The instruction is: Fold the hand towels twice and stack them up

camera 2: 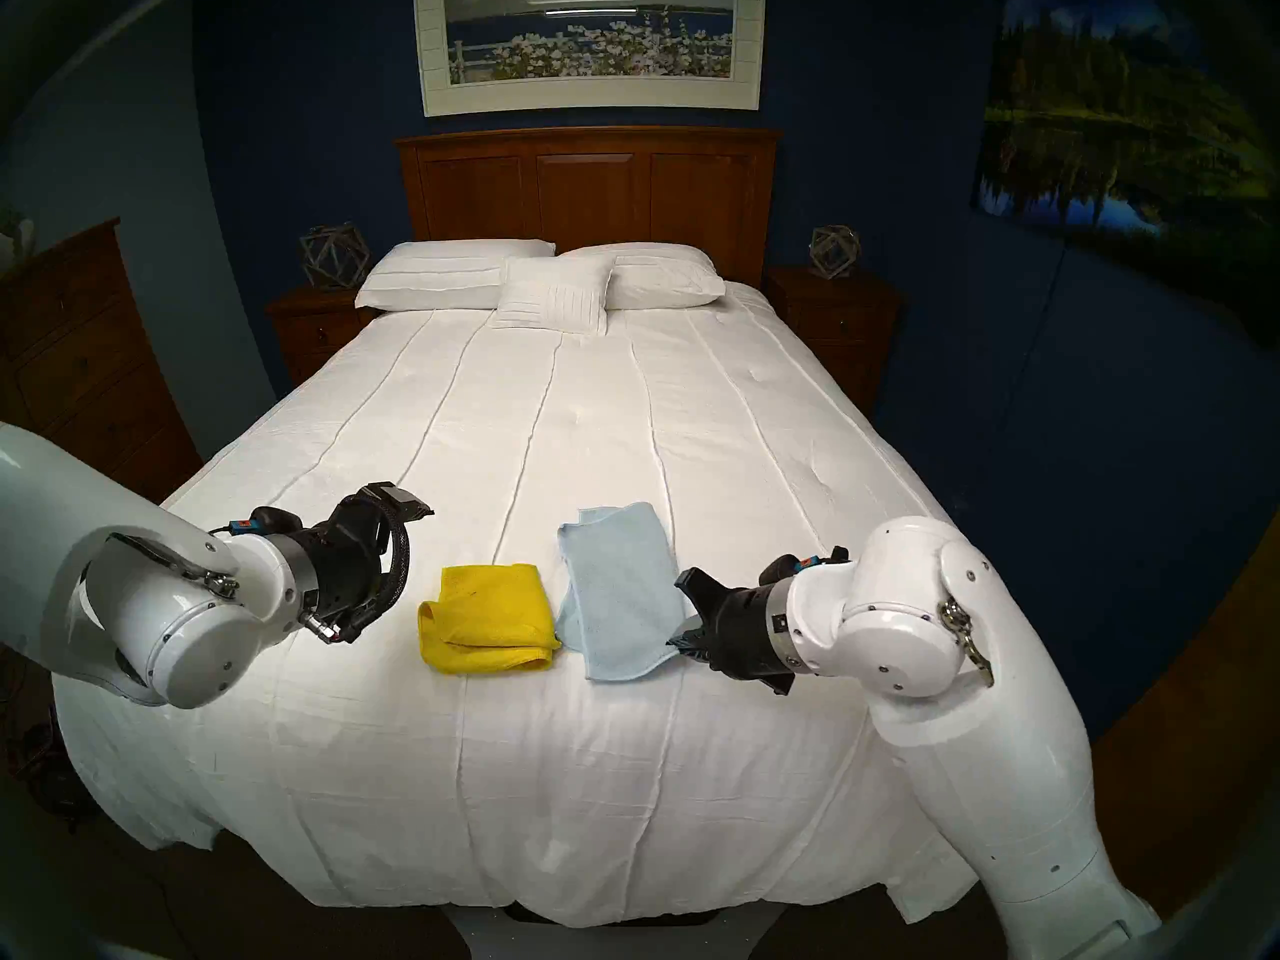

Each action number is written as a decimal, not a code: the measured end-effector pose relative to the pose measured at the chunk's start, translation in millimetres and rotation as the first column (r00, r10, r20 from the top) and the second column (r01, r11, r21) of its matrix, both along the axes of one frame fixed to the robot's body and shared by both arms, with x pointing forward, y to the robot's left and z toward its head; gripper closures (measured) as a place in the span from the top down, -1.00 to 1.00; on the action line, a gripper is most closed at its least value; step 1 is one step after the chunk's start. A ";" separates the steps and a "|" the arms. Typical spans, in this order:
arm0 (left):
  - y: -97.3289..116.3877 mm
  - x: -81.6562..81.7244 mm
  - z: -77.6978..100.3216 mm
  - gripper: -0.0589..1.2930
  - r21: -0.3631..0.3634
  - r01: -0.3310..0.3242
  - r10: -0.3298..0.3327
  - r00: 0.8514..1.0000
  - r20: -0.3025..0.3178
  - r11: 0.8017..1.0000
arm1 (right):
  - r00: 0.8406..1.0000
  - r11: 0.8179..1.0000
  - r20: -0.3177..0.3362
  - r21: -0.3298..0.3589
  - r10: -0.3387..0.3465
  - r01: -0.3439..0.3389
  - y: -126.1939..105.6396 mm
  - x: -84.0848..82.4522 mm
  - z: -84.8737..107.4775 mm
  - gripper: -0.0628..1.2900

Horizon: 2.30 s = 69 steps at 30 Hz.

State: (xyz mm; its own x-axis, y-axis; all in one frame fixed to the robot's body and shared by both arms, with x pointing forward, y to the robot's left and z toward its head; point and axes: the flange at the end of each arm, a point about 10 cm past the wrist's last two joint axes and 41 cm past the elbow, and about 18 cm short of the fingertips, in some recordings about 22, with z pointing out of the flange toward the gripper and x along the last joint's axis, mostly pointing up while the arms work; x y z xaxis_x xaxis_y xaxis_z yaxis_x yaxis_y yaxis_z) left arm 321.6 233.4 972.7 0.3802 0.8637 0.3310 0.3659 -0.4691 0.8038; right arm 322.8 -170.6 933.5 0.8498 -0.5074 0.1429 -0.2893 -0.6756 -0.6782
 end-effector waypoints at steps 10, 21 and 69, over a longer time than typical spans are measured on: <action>0.0 0.4 -0.1 0.91 0.000 0.003 -0.003 1.000 -0.004 1.000 | 1.000 1.000 -0.014 0.024 -0.008 0.009 -2.0 0.1 -9.5 -0.95; -0.5 -0.5 -0.2 0.91 0.003 0.005 -0.005 1.000 -0.009 1.000 | 0.998 0.996 0.004 0.066 -0.066 0.065 5.0 36.2 -12.2 -0.95; 4.3 21.1 -6.4 0.91 0.013 -0.003 0.004 0.999 -0.047 1.000 | 0.970 0.952 -0.008 0.189 -0.244 0.241 13.5 191.3 -4.7 -0.95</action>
State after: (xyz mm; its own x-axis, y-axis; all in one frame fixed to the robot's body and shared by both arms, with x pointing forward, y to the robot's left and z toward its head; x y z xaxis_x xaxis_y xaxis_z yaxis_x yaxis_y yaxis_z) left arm 342.7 237.7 966.4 0.3926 0.8607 0.3241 0.4050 -0.4782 0.7793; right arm 514.0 -157.1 928.8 0.6960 -0.7170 0.0373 -0.4175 -0.4464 -0.7914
